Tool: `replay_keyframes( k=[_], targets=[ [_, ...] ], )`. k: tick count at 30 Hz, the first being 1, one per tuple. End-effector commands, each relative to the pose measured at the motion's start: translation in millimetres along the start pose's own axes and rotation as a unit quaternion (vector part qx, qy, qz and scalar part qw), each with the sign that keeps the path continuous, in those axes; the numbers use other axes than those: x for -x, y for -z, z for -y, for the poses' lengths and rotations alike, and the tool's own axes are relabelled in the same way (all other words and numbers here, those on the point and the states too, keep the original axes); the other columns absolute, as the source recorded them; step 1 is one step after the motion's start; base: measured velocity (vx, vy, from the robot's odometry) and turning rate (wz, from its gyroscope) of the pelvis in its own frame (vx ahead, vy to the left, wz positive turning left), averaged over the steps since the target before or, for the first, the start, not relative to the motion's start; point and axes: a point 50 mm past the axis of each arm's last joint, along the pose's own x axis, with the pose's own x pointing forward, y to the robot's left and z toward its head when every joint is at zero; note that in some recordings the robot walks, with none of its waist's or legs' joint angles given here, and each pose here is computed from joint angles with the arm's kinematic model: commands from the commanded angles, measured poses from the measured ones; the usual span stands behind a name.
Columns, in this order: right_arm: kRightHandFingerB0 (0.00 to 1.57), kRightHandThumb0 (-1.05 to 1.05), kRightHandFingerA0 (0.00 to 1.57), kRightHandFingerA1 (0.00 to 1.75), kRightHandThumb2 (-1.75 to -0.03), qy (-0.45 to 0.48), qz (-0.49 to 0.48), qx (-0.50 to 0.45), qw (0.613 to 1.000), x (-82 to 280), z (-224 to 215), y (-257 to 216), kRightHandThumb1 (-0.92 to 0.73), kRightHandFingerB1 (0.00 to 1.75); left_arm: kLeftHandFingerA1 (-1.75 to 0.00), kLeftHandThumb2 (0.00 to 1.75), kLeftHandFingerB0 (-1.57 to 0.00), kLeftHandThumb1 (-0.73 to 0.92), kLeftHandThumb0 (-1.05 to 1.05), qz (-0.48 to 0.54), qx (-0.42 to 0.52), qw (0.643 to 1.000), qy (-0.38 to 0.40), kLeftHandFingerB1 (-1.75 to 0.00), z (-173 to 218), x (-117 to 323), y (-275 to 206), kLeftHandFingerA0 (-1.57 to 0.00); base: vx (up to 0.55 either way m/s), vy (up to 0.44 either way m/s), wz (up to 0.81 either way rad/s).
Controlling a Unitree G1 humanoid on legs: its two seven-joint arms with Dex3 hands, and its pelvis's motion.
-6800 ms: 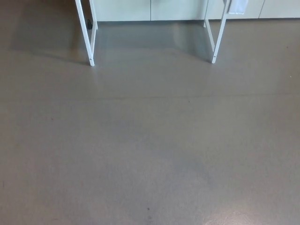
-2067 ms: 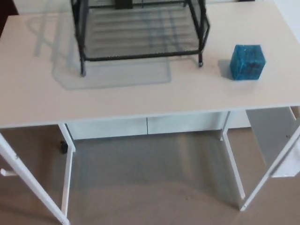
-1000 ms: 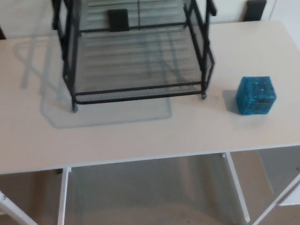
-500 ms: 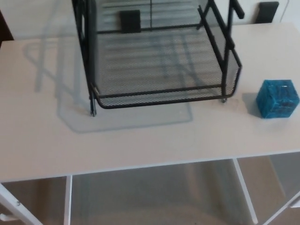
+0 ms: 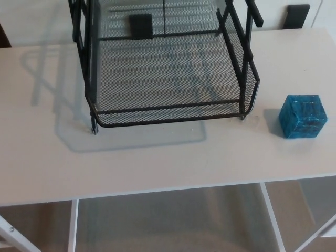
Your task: The robot walks towards a desk on which a file tray is kept in the middle and a cube is kept to its right. The robot lifts the cube using its right hand and places it on the file tray.
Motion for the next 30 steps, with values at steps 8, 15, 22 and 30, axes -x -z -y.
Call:
replay_keyframes(
  k=[8,15,22,30],
  targets=[
    [0.00,-0.69,0.22,0.42,-0.57,0.207,0.186,-0.265,0.923,58,112,-49,-0.56,0.15,-0.51,0.97,-0.11,0.73,-0.85,0.049,-0.071,0.996,-0.033,-0.46,-19,7,-30,-0.17,0.00,0.000,0.00],
    [0.01,-0.99,0.03,0.73,-0.91,0.348,0.277,-0.122,0.887,166,209,-165,-0.54,0.34,-0.46,0.69,-0.07,0.92,-0.84,0.088,-0.083,0.992,-0.027,-0.28,-17,9,-42,-0.25,0.00,0.000,0.00],
    [0.00,-0.75,0.02,0.46,-0.85,0.319,0.379,0.067,0.866,204,183,-282,-0.46,0.33,-0.56,1.03,-0.12,0.69,-0.88,0.065,-0.094,0.993,-0.038,-0.48,-15,0,-41,-0.27,0.01,-0.005,0.02],
    [0.00,-0.63,0.00,0.21,-0.64,0.257,0.400,0.261,0.840,170,96,-378,-0.47,0.18,-0.43,0.68,-0.12,0.91,-0.85,0.062,-0.098,0.993,-0.025,-0.28,-13,-1,-34,-0.29,0.00,0.000,0.00]
  ],
)
